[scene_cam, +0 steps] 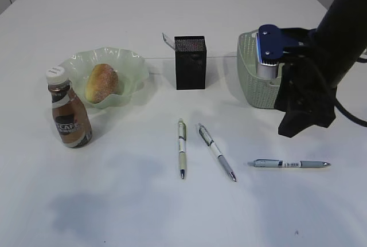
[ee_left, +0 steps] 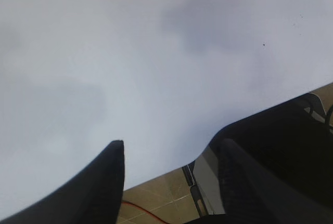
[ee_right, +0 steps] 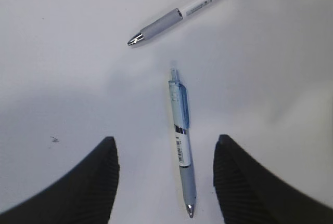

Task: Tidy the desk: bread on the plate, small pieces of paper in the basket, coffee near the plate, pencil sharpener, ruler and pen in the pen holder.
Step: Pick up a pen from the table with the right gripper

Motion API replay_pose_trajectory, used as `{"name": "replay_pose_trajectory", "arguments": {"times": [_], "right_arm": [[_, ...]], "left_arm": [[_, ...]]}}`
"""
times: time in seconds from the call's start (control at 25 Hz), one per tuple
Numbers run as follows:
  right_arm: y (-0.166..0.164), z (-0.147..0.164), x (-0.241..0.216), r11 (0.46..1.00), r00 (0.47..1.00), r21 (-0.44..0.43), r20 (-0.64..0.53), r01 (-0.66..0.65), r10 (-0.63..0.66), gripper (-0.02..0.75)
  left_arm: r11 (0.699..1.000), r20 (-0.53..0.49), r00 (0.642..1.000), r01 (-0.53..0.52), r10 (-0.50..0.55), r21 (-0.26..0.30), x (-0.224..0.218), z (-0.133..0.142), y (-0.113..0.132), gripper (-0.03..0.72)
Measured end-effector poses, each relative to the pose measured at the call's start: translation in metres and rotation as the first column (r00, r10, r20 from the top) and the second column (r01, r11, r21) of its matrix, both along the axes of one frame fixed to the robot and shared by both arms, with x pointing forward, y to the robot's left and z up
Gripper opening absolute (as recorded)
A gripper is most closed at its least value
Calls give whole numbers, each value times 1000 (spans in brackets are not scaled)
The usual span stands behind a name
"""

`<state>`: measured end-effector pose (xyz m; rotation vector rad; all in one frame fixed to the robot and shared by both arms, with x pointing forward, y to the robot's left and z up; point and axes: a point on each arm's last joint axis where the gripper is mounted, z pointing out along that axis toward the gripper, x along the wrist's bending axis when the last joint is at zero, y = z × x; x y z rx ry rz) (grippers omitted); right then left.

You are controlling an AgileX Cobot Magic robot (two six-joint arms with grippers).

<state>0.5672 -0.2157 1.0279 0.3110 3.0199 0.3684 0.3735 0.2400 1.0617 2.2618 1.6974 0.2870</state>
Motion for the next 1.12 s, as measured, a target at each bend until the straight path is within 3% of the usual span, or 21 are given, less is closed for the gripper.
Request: {"name": "replay_pose_trajectory", "arguments": {"times": [0.2,0.52,1.12], "right_arm": [[-1,-32,13,998,998,-49,-54,-45,43,459],[-4,-56,25,988,994,-114,-46,-106,102,459],[-2,-95,34,985,989,-123,-111,-116,103,459]], "left_arm": [[1000,-1,1000,0,0,-6,0,0,-1,402],[1000,-1,1000,-1,1,-8,0,0,-1,402],[1000,-2,1000,-1,1,-10,0,0,-1,402]]}}
